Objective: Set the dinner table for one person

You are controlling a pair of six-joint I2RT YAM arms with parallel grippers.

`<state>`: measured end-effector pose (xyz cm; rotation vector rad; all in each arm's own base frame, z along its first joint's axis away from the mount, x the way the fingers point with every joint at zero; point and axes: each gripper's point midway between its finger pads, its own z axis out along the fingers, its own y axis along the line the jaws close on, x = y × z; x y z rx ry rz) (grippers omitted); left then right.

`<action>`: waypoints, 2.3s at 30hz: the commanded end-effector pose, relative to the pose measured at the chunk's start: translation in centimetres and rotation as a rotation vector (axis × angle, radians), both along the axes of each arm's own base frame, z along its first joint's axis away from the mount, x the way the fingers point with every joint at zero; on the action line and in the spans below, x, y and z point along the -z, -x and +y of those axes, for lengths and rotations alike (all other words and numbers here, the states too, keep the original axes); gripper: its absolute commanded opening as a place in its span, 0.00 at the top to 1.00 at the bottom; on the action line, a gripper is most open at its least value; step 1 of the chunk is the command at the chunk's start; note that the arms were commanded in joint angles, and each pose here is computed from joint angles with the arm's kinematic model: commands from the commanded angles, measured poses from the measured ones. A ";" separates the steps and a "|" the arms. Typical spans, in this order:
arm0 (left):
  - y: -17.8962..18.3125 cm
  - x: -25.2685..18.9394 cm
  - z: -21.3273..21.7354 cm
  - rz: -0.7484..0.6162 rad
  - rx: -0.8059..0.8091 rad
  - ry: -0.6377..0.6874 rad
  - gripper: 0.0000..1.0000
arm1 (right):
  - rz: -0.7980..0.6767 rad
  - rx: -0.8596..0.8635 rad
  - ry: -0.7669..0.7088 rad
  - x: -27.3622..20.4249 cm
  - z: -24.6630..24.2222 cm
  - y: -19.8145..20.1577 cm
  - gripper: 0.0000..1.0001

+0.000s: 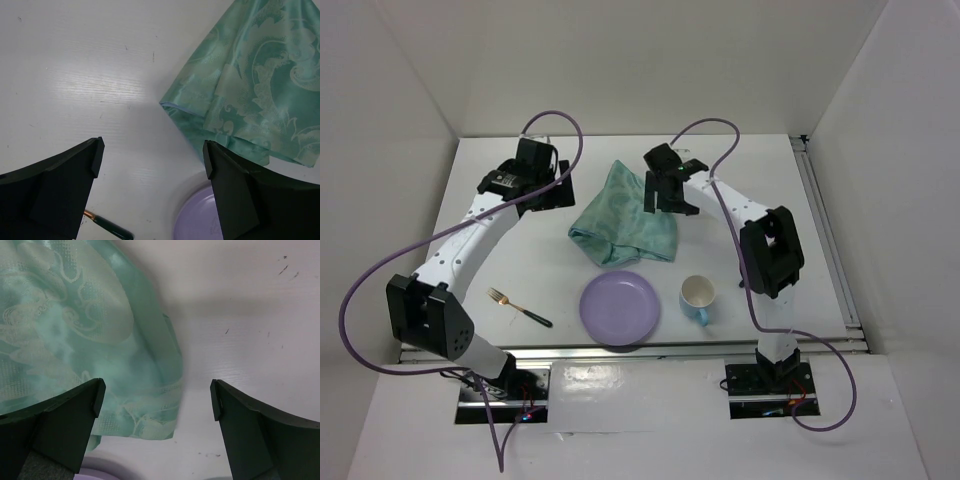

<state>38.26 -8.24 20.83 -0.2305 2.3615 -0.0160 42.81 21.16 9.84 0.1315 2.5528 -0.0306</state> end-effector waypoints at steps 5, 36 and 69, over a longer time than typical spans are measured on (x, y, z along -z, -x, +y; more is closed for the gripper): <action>0.1 -0.5 0.2 -0.009 -0.011 0.008 0.00 | -0.095 -0.012 -0.052 -3.3 2.1 0.0 0.00; 2.8 1.2 7.8 0.109 -0.266 0.167 0.21 | -0.092 -0.391 -0.205 0.9 21.5 -0.5 0.33; 2.8 10.3 -10.2 0.407 -0.063 0.502 0.23 | -0.265 -0.164 -0.255 -10.1 1.0 3.1 1.00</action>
